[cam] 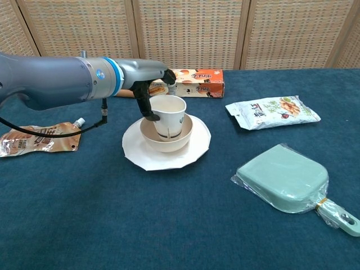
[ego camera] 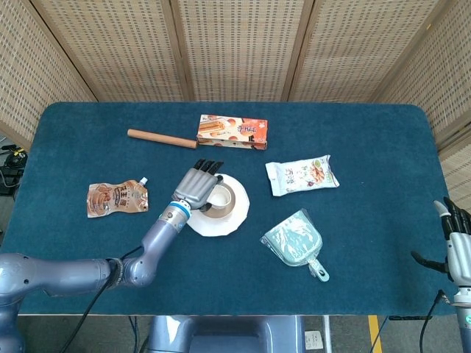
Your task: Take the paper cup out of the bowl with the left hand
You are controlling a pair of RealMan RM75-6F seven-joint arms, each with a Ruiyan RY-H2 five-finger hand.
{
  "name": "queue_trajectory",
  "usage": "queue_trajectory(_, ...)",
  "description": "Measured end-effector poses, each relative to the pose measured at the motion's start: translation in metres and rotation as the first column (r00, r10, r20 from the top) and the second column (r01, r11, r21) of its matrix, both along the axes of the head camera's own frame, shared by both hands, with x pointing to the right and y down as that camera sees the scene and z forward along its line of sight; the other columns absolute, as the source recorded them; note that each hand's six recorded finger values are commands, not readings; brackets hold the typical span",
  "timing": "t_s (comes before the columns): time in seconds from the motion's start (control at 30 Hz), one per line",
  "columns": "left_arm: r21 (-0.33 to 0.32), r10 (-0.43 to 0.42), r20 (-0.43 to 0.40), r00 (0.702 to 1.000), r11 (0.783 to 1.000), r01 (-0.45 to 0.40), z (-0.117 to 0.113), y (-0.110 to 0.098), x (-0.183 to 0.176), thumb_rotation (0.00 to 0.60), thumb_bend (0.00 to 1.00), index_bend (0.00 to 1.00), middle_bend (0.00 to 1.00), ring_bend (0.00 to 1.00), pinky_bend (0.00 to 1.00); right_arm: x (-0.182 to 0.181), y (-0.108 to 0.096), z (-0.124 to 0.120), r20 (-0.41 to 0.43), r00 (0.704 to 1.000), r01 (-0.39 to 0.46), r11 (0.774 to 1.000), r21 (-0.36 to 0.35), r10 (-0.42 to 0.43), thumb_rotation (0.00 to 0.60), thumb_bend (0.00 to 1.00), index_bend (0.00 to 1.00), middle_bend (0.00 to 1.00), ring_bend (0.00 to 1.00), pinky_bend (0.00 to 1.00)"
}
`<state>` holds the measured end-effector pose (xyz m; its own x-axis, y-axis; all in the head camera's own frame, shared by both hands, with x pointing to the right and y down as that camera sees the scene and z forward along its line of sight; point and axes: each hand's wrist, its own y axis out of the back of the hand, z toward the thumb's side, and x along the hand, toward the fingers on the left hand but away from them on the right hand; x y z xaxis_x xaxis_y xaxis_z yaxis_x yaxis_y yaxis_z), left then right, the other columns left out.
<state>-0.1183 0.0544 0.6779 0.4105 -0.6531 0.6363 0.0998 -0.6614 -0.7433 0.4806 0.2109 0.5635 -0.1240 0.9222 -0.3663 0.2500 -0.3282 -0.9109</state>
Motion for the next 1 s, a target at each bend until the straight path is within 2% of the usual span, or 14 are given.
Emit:
queue_trajectory(0.27, 0.055, -0.015, -0.039, 0.999, 0.998, 0.018, -0.036, -0.007, -0.028, 0.600, 0.34, 0.41, 0.00, 0.00, 0.00, -0.002, 0.001, 0.000, -0.008, 1.000, 0.007, 1.000, 0.000, -0.007, 0.600, 0.13, 0.00, 0.00, 0.00, 0.00)
queue_trajectory(0.47, 0.074, -0.050, 0.012, 0.999, 0.996, 0.049, -0.049, 0.008, -0.095, 0.600, 0.34, 0.40, 0.00, 0.00, 0.00, -0.011, 0.003, 0.000, -0.011, 0.999, 0.033, 0.999, 0.000, -0.033, 0.600, 0.13, 0.00, 0.00, 0.00, 0.00)
queue_trajectory(0.73, 0.030, -0.093, 0.058, 0.994, 0.995, 0.091, -0.035, 0.053, -0.164, 0.600, 0.33, 0.40, 0.00, 0.00, 0.00, -0.017, 0.005, 0.001, -0.010, 0.999, 0.051, 0.999, -0.010, -0.051, 0.600, 0.13, 0.00, 0.00, 0.00, 0.00)
queue_trajectory(1.0, -0.008, -0.095, 0.101, 0.990, 0.995, 0.096, -0.012, 0.077, -0.188, 0.600, 0.32, 0.38, 0.00, 0.00, 0.00, -0.023, 0.008, 0.000, -0.009, 0.998, 0.067, 0.998, -0.006, -0.067, 0.600, 0.13, 0.00, 0.00, 0.00, 0.00)
